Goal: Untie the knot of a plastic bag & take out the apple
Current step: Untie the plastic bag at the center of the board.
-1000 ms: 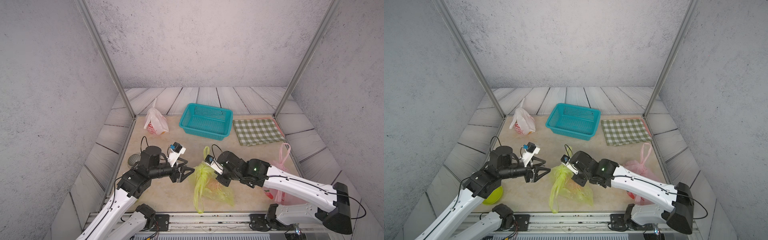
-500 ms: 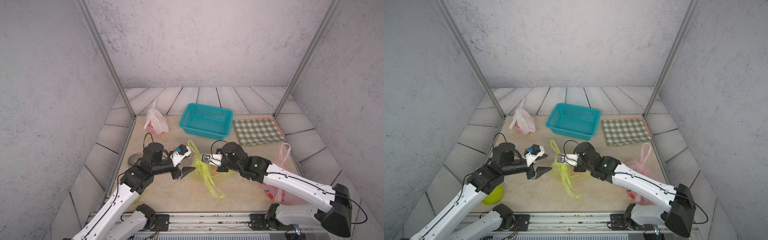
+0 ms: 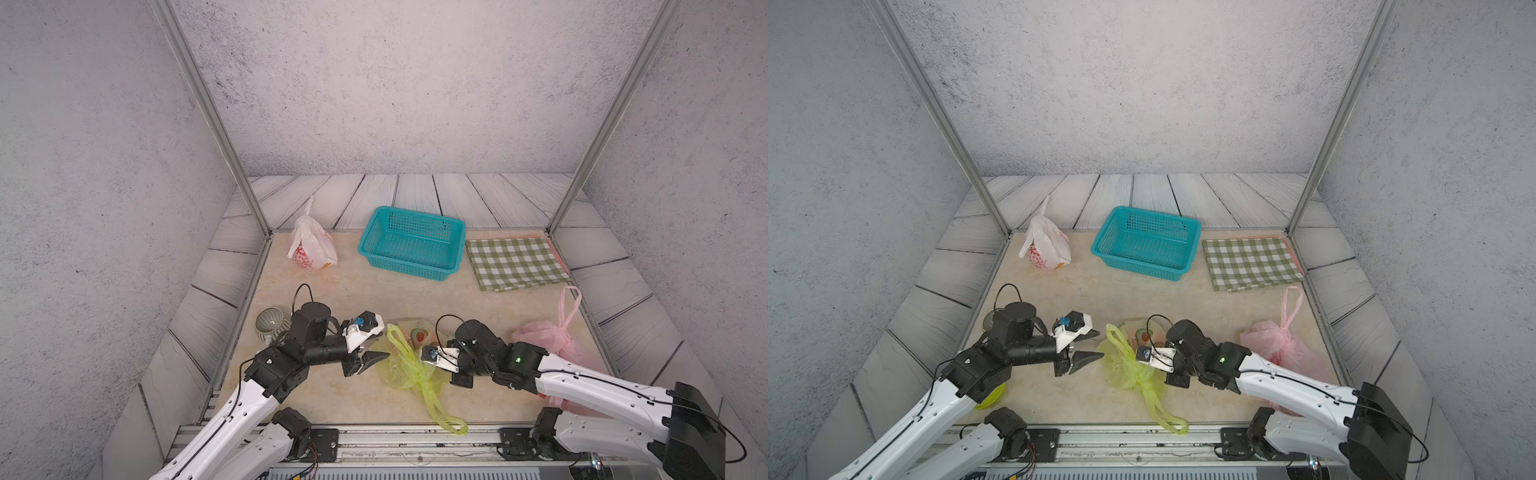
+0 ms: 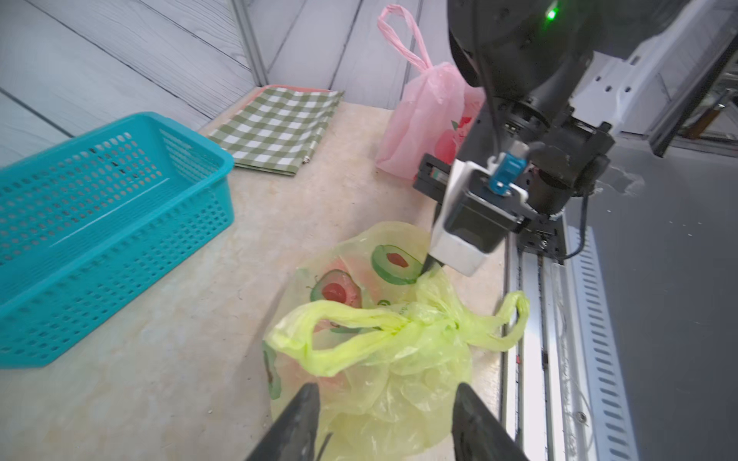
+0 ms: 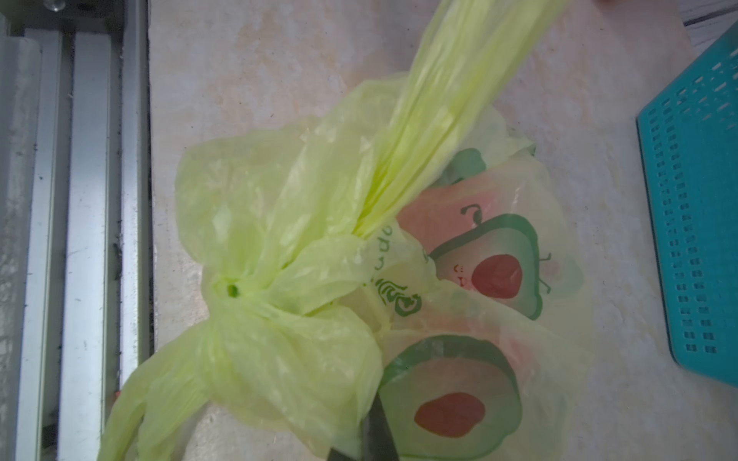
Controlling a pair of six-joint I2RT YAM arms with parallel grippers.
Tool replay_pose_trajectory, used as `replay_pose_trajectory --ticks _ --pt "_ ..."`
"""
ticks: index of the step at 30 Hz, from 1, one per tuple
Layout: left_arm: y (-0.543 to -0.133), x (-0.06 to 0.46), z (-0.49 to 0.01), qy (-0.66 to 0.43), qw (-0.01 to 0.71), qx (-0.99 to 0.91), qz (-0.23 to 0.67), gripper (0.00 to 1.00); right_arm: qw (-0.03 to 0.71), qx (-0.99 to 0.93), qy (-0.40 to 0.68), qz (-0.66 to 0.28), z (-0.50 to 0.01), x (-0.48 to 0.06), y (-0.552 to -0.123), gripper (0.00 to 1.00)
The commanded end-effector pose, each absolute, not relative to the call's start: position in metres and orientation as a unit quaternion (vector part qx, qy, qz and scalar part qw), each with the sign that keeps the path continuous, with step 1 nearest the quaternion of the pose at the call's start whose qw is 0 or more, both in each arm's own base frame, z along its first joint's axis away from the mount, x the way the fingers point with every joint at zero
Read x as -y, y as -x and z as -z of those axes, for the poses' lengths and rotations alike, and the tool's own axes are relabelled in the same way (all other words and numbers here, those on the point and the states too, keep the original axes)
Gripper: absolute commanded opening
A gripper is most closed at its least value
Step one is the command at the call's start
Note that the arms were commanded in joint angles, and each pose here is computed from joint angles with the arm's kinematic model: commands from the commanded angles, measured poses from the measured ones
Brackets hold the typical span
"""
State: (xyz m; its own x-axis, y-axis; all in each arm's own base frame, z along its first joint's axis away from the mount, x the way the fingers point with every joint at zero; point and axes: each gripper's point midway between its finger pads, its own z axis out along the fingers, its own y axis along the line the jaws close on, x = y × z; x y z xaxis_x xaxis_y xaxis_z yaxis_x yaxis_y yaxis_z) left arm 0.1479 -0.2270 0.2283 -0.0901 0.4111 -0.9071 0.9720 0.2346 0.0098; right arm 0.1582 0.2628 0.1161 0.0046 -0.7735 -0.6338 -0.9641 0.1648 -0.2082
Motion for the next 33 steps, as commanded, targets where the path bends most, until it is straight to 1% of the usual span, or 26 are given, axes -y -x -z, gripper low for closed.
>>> replay_pose_trajectory --ticks 1,5,8,10,12,14,17,25,29,33 --pt "-0.12 0.237 -0.228 -0.579 0.416 -0.607 0.35 0.55 0.348 -0.714 0.589 -0.149 -0.13 -0.268 -0.17 0.0" --pt "-0.105 0.245 -0.209 -0.642 0.385 -0.585 0.311 0.58 0.347 -0.715 0.584 -0.163 -0.133 -0.273 -0.17 0.0" --pt "-0.105 0.251 -0.205 -0.667 0.377 -0.578 0.282 0.57 0.339 -0.71 0.589 -0.186 -0.138 -0.28 -0.164 0.0" --pt "-0.109 0.255 -0.202 -0.679 0.38 -0.575 0.253 0.58 0.337 -0.709 0.587 -0.197 -0.141 -0.283 -0.162 0.0" --pt "-0.12 0.258 -0.196 -0.693 0.378 -0.579 0.204 0.6 0.339 -0.71 0.583 -0.202 -0.143 -0.284 -0.162 0.0" --pt "-0.13 0.261 -0.188 -0.7 0.366 -0.589 0.169 0.6 0.342 -0.709 0.582 -0.205 -0.144 -0.285 -0.162 0.0" --pt "-0.143 0.264 -0.177 -0.697 0.352 -0.608 0.141 0.6 0.342 -0.708 0.582 -0.207 -0.144 -0.285 -0.161 0.0" --pt "-0.156 0.259 -0.148 -0.698 0.314 -0.636 0.101 0.59 0.348 -0.706 0.581 -0.207 -0.144 -0.284 -0.161 0.0" --pt "-0.155 0.262 -0.145 -0.693 0.315 -0.64 0.109 0.61 0.354 -0.704 0.58 -0.207 -0.145 -0.284 -0.161 0.0" --pt "-0.146 0.268 -0.143 -0.692 0.301 -0.641 0.142 0.65 0.354 -0.702 0.581 -0.209 -0.145 -0.285 -0.161 0.0"
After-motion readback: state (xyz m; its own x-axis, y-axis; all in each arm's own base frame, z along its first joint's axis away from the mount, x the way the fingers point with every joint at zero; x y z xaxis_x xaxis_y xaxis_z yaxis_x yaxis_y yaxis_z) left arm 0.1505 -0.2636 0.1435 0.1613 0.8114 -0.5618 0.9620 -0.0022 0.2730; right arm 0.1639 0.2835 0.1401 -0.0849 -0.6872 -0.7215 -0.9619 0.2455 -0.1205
